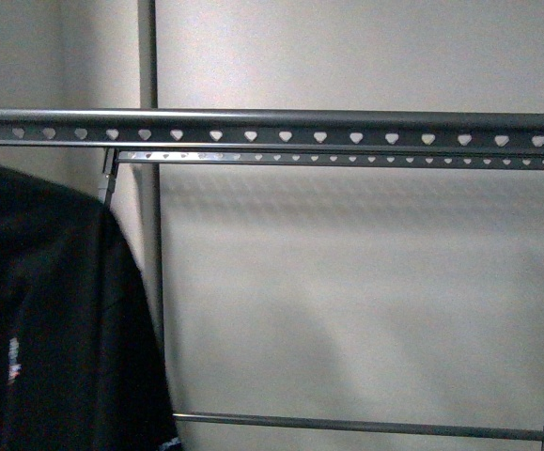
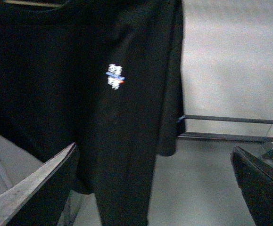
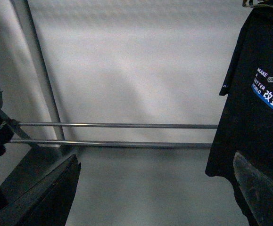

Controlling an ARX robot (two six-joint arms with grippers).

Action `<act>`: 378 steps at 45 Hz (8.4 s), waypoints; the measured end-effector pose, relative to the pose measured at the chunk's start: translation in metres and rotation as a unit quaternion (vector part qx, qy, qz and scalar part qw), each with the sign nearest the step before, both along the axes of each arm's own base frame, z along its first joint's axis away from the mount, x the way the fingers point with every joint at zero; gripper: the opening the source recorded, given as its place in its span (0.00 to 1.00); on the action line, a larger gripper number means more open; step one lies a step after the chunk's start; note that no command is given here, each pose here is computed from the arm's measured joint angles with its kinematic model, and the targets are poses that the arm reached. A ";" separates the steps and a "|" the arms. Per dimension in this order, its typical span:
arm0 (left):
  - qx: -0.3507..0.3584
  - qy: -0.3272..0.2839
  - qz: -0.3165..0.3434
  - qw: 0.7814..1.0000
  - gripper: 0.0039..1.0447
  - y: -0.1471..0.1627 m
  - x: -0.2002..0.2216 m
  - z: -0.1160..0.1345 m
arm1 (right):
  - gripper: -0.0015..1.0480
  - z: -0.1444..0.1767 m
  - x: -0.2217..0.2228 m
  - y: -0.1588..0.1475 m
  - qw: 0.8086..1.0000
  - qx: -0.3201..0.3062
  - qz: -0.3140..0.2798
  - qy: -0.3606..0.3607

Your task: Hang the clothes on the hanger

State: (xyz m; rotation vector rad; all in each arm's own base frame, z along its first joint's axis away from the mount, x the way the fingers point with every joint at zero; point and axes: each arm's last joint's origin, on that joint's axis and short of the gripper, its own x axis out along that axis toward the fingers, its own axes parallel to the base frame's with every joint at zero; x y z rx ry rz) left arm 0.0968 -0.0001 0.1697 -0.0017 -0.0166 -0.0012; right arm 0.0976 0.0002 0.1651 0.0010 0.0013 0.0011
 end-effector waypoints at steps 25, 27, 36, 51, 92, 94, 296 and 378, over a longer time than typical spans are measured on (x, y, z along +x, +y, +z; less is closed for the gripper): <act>0.059 0.028 -0.147 0.987 0.94 -0.001 0.020 0.022 | 0.93 0.000 0.000 0.000 1.000 0.000 0.001 0.000; 0.033 0.027 -0.096 0.994 0.94 0.005 0.041 0.050 | 0.93 0.000 0.000 0.000 1.000 0.000 0.001 0.000; -0.146 0.041 0.120 0.981 0.94 0.038 0.128 0.113 | 0.93 0.000 0.000 0.000 1.000 0.000 0.001 0.000; -0.308 0.089 0.326 0.889 0.94 0.073 0.228 0.118 | 0.93 0.000 0.000 0.000 1.000 0.000 0.001 0.000; -0.295 0.193 0.162 0.922 0.05 0.052 0.198 0.090 | 0.93 0.000 0.000 0.000 1.000 0.000 0.001 0.000; -0.289 0.202 0.135 0.926 0.05 0.047 0.190 0.090 | 0.93 0.000 0.000 0.000 1.000 0.000 0.001 0.000; -0.004 0.010 0.000 1.000 0.03 0.000 0.121 0.076 | 0.03 0.195 0.266 -0.054 0.947 0.217 0.072 0.227; 0.000 -0.002 0.001 1.000 0.03 0.000 0.012 0.003 | 0.92 0.221 0.104 -0.018 0.980 0.136 -0.016 -0.147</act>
